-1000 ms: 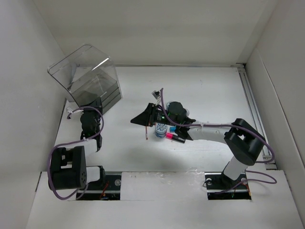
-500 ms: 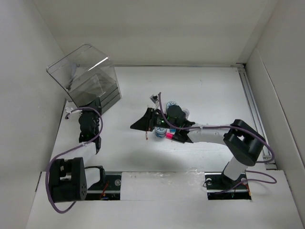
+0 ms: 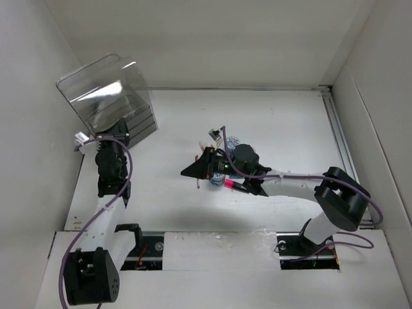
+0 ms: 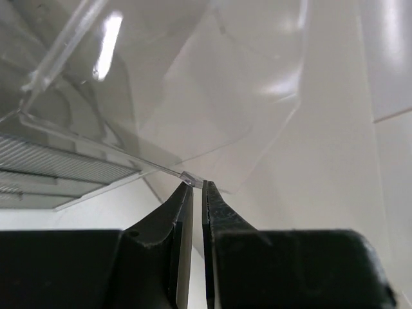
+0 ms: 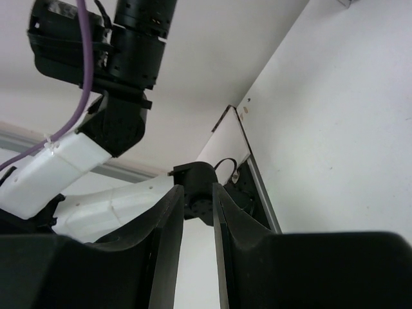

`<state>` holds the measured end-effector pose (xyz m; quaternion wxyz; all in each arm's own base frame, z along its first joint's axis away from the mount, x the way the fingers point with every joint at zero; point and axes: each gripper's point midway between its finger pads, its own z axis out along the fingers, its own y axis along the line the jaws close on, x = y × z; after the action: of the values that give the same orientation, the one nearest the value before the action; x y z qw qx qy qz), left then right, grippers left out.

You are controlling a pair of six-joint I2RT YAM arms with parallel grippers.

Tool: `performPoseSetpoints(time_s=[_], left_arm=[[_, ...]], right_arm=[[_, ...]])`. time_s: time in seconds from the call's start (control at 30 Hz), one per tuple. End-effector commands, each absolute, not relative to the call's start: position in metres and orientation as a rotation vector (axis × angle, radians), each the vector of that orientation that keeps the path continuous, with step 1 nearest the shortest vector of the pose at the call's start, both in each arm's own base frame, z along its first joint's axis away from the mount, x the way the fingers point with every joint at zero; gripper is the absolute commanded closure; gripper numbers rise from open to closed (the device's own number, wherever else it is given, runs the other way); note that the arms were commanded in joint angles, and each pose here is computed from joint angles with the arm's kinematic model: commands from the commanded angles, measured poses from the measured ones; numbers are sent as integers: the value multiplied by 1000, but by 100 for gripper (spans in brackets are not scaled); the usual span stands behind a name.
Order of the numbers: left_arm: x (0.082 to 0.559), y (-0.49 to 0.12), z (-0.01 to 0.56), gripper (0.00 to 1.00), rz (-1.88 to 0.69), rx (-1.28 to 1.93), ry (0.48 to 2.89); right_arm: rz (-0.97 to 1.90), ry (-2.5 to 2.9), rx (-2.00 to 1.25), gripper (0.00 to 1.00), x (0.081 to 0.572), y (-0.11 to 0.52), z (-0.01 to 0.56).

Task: Sort the stationery into containers
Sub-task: Open the storage box at the corner of the board.

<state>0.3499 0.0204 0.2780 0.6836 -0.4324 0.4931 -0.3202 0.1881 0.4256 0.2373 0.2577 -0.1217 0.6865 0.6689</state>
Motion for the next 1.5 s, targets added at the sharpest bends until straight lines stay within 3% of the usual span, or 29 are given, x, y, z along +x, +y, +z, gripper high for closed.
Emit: performPoseSetpoints(time_s=[0.0,0.57,0.83,1.2,1.47], left_arm=[[341,30,347,100,-685,-877,969],[338,70,456,100,-482,-858,851],[365,90,495,100,-311,-843,853],[428,123,494,100,-79,-879,922],[445,157,487,78,-36,-887,936]], right_arm=[[1842,1763,-376,70,177,423,260],[1854,1729,-423,70,164,416,279],[1846,1732,-429,70,157,406,280],[1789,1708,-437,70,155,394,288],[1750,1722,-421,70,160,392,285]])
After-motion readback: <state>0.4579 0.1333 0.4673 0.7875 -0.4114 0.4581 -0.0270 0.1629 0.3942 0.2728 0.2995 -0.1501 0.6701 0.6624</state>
